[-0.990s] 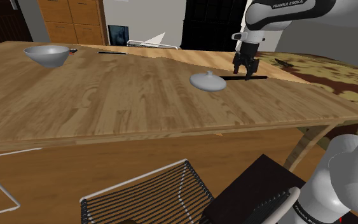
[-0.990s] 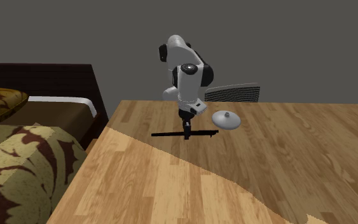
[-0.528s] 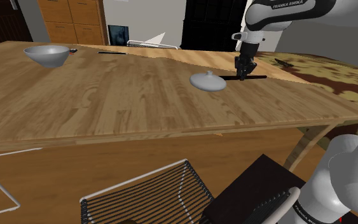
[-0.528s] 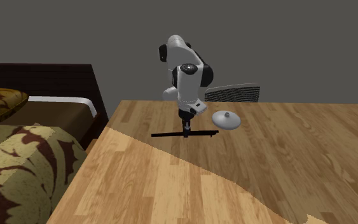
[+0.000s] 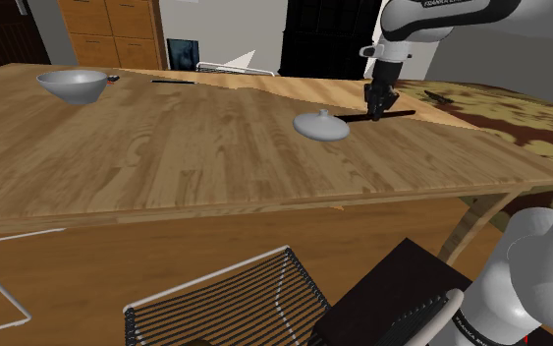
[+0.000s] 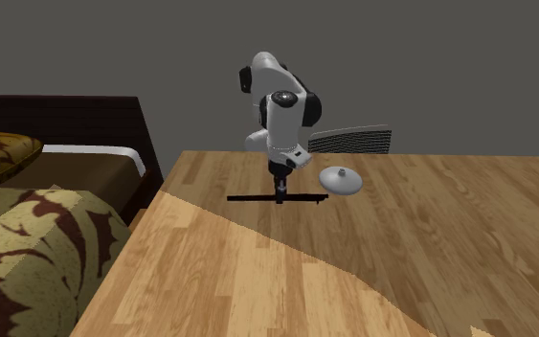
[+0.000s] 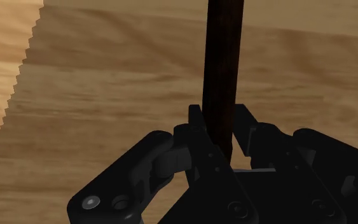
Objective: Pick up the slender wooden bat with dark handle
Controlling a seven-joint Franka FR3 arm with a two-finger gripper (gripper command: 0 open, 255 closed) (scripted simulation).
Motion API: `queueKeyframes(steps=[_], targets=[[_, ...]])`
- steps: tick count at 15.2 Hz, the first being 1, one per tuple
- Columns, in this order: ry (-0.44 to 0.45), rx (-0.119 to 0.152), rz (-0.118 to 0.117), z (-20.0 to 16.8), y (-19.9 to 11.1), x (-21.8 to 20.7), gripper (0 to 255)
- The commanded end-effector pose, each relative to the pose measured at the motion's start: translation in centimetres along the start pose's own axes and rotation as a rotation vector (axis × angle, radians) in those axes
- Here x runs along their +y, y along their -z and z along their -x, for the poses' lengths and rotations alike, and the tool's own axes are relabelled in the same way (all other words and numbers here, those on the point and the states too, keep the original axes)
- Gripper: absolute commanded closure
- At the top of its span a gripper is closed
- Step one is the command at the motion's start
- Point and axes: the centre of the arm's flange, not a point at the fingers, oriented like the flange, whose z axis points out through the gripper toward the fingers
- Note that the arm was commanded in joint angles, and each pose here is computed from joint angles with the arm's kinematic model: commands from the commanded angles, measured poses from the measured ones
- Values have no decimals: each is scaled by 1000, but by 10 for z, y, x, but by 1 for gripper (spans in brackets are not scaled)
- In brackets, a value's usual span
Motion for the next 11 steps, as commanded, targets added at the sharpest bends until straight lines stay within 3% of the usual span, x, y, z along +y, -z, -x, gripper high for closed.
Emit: queueKeyframes(steps=[1,11], targets=[[0,0,-1,-1,10,0,255],[0,0,-1,0,63,-1,255]])
